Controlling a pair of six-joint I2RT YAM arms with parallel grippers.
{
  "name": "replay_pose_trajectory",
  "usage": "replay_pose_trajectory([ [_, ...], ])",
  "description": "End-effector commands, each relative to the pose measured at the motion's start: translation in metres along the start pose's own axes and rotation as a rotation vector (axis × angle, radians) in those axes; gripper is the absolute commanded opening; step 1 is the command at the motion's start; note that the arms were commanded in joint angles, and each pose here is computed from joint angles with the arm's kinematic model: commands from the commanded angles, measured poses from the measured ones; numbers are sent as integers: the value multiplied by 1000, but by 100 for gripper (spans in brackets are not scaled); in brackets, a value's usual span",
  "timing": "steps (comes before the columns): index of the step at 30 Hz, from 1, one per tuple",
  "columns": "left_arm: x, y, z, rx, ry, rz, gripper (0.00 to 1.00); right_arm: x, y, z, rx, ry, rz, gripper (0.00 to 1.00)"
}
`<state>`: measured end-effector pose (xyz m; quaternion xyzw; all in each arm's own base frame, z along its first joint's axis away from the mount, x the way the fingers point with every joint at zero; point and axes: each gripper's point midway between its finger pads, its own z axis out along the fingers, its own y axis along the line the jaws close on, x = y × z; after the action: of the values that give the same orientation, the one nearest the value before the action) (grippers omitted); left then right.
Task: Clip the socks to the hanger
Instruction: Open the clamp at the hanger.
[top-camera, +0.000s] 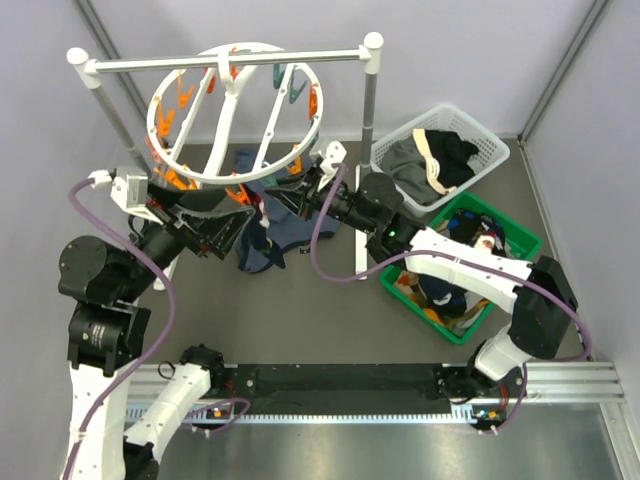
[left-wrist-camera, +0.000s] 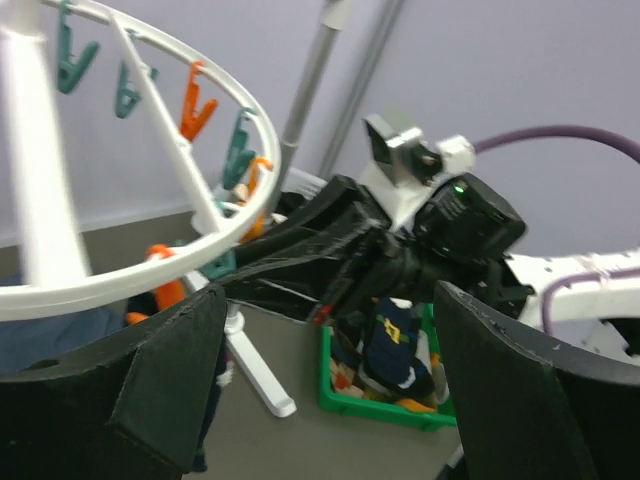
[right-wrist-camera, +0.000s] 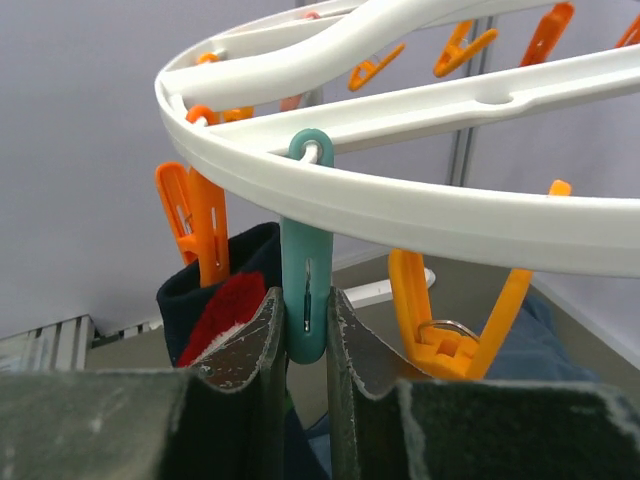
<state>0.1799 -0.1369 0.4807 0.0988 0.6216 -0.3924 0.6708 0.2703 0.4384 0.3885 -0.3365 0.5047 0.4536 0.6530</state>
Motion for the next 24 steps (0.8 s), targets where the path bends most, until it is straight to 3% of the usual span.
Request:
replay_pose_trajectory([
  [1,9,-29,1,162,89,-40,88,-42,0,2,58,-37,-24,0],
  [12,28,15,41,60,67,-163,85,-48,21,0,-44,4,5,0],
  [24,31,45,62,9,-57,-206,77,-50,37,5,-125,-19,55,0],
])
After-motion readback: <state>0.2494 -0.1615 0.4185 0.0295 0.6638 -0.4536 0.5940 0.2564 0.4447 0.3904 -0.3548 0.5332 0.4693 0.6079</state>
